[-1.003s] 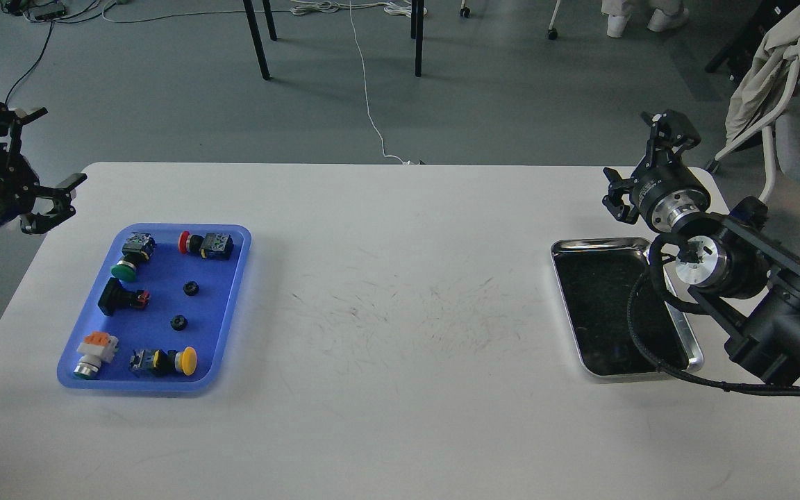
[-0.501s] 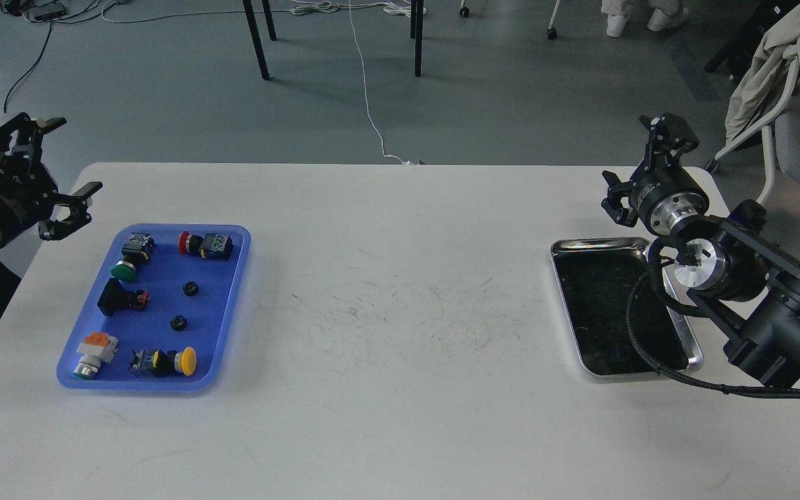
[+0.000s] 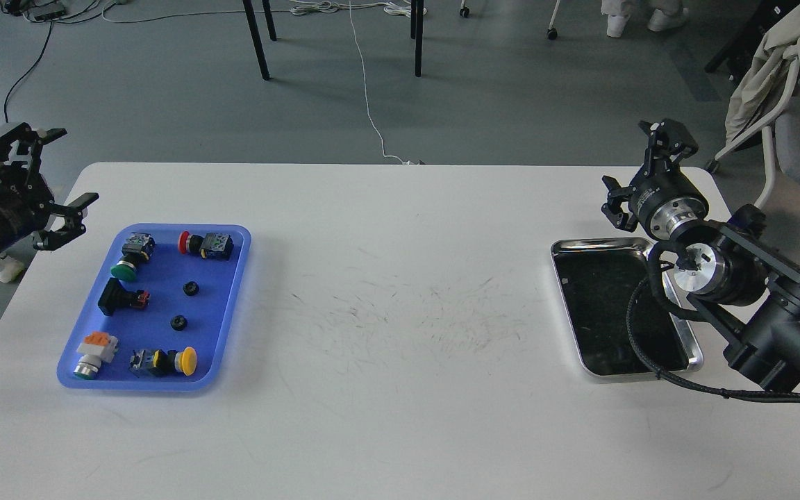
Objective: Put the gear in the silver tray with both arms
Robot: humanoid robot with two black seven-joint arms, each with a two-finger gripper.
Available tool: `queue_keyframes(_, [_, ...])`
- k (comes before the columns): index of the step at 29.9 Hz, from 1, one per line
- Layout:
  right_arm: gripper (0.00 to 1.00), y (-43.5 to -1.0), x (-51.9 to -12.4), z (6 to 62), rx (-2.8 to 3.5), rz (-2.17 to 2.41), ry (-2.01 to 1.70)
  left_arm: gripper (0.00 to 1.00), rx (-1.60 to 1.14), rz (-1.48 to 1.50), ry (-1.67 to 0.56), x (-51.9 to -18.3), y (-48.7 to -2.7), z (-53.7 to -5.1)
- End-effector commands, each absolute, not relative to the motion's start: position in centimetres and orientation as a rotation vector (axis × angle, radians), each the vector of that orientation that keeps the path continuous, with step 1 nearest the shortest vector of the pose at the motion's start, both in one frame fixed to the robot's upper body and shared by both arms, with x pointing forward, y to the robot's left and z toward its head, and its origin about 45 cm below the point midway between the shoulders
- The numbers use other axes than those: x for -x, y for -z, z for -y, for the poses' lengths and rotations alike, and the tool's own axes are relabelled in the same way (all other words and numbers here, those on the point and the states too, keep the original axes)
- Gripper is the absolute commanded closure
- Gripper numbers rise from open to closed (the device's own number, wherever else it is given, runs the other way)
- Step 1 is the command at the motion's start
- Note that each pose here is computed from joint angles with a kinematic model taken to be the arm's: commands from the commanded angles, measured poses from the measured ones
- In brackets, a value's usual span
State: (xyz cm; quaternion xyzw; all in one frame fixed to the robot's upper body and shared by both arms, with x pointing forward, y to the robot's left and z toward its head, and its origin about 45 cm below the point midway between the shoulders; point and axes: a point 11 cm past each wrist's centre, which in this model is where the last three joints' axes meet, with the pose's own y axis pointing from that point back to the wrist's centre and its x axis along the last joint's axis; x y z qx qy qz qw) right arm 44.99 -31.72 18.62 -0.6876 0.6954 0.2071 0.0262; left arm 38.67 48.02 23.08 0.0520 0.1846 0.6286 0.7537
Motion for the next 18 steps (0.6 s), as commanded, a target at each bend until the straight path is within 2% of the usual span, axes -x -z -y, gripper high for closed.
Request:
queue_keyframes(1, [0.01,-18.6,-44.9,31.7,2.126,-2.148,-0.641,0.01,-0.141,-0.392,-1.377,-38.6,-23.2,-48.3])
queue_keyframes(8, [0.01,-18.5,-44.9,31.8,2.128,-2.151,-0.642,0.01,-0.22,-0.357,-1.355,-38.1,-23.6,-48.9])
queue_keyframes(18, [0.01,-18.5,-44.9,31.7,2.15,-2.156,-0.619,0.01,-0.198,-0.33,-1.32,-38.1,-25.0,-48.7])
